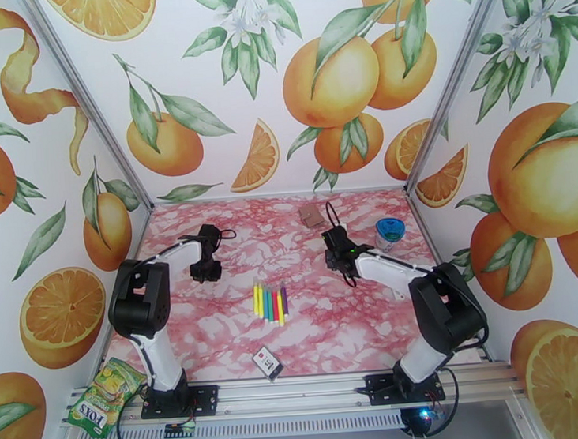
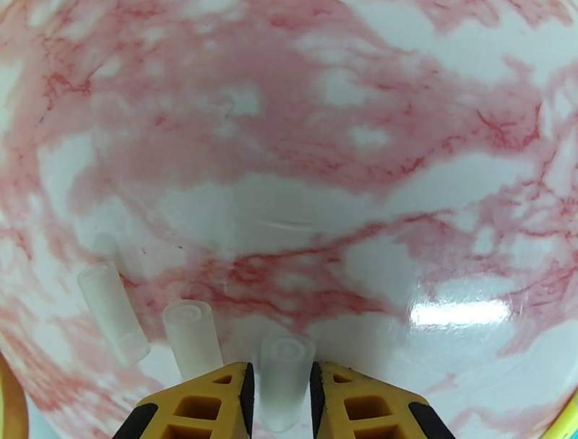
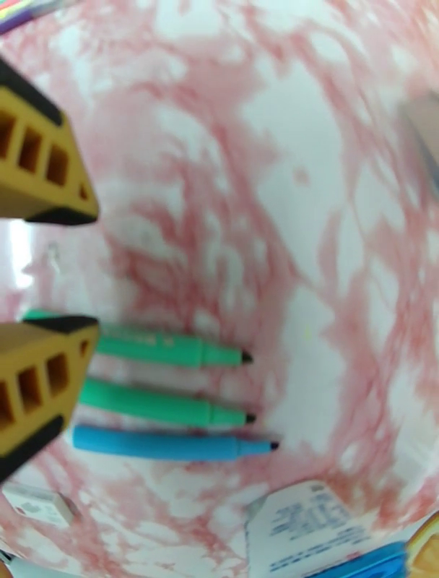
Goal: Open the pen caps
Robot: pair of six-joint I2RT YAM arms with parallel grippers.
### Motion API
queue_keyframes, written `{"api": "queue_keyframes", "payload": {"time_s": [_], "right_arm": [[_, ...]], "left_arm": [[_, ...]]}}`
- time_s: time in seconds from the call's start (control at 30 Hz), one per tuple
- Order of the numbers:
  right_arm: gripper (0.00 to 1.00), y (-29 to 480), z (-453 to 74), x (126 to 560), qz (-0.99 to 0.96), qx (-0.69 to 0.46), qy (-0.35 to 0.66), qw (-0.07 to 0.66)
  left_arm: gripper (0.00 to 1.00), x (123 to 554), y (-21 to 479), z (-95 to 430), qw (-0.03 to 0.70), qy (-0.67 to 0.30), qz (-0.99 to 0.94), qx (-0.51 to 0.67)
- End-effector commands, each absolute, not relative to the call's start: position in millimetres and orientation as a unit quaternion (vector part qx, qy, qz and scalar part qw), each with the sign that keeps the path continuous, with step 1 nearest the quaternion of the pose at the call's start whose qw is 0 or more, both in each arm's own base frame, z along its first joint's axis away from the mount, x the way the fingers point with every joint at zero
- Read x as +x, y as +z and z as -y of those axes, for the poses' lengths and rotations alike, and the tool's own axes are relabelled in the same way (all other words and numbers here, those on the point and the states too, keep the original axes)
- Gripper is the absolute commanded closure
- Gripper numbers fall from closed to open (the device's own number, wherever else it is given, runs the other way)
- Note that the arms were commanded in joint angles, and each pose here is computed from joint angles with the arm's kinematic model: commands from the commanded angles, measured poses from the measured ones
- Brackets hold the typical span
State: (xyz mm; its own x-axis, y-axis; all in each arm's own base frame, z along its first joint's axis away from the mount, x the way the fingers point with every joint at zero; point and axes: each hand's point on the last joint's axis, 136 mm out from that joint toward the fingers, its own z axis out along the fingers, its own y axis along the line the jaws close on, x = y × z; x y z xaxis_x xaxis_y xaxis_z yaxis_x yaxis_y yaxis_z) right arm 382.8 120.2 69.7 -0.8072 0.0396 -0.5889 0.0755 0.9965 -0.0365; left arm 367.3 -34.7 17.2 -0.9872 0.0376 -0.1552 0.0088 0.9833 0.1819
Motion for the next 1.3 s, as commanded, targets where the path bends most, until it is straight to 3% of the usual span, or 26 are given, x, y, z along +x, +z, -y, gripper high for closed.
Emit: {"api": "queue_keyframes", "payload": {"time_s": [0.0, 0.13, 0.53, 0.93, 1.27], "right_arm": [[0.58, 87, -143, 379, -0.946, 0.000, 0.007, 0.324], [0.57, 87, -171, 370, -0.946, -0.025, 0.055, 0.318], [0.54, 67, -238, 328, -0.945, -0.110, 0.137, 0.276], [0.55, 52, -291, 301, -0.940, -0.155, 0.178, 0.246], [0.55, 36, -305, 290, -0.946, -0.157, 0.174, 0.223]], "left_arm": [[0.72, 372, 42, 35, 0.104, 0.081, -0.991, 0.009], [0.68, 377, 63, 43, 0.139, 0.056, -0.989, 0.008], [0.20, 386, 125, 82, 0.293, -0.076, -0.953, 0.026], [0.17, 384, 147, 112, 0.353, -0.173, -0.918, 0.052], [0.14, 381, 155, 114, 0.386, -0.181, -0.903, 0.059]]}}
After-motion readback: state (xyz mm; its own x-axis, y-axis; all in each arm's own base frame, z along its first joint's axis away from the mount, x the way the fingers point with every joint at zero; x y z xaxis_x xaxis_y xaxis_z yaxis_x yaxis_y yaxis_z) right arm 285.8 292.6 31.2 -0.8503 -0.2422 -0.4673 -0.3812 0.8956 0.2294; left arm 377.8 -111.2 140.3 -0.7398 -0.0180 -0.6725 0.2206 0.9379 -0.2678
